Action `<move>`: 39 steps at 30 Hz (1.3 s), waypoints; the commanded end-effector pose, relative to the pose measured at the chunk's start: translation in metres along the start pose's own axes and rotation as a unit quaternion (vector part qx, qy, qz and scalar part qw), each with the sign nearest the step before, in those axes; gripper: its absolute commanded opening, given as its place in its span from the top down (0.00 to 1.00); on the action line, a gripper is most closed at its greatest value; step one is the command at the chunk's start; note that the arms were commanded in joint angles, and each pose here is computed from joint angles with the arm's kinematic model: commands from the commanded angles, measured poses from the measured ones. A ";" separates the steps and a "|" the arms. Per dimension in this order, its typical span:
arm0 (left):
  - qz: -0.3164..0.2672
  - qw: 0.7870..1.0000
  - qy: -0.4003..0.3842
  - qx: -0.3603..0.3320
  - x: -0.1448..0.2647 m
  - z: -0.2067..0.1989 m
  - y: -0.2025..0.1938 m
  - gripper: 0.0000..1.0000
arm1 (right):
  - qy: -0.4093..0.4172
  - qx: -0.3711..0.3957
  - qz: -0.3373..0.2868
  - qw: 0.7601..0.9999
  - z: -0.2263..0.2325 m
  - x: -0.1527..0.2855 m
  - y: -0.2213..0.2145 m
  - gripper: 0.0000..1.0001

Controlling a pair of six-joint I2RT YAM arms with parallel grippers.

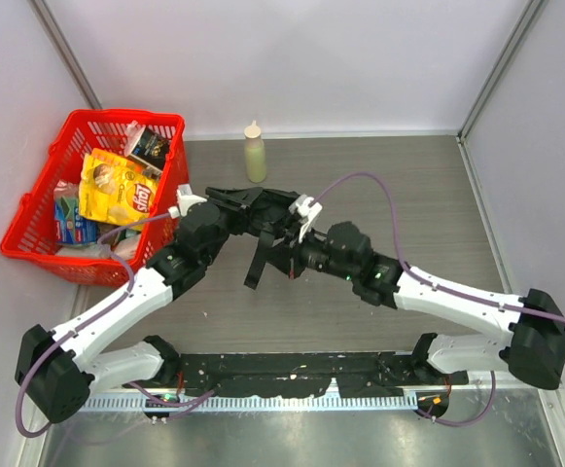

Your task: Put away the umbrella

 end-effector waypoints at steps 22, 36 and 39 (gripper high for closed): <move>-0.249 0.871 -0.191 -0.378 0.042 -0.148 0.069 1.00 | -0.073 -0.144 0.050 0.986 0.026 0.075 0.069 0.37; -0.319 0.834 -0.038 -0.448 0.026 -0.126 0.080 1.00 | -0.327 -0.073 -0.151 0.930 0.044 0.010 0.117 0.24; -0.323 0.836 -0.039 -0.442 0.027 -0.126 0.081 1.00 | -0.312 -0.091 -0.161 0.932 0.050 -0.004 0.118 0.22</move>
Point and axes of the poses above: each gripper's point midway between its finger pads, its own x axis back along the fingers, its own z axis along the line the jaws close on, y = z × x, the point moved 5 cm from there along x, back along the fingers, and after that the axes turned 5 degrees about -x, right-handed, at the moved point
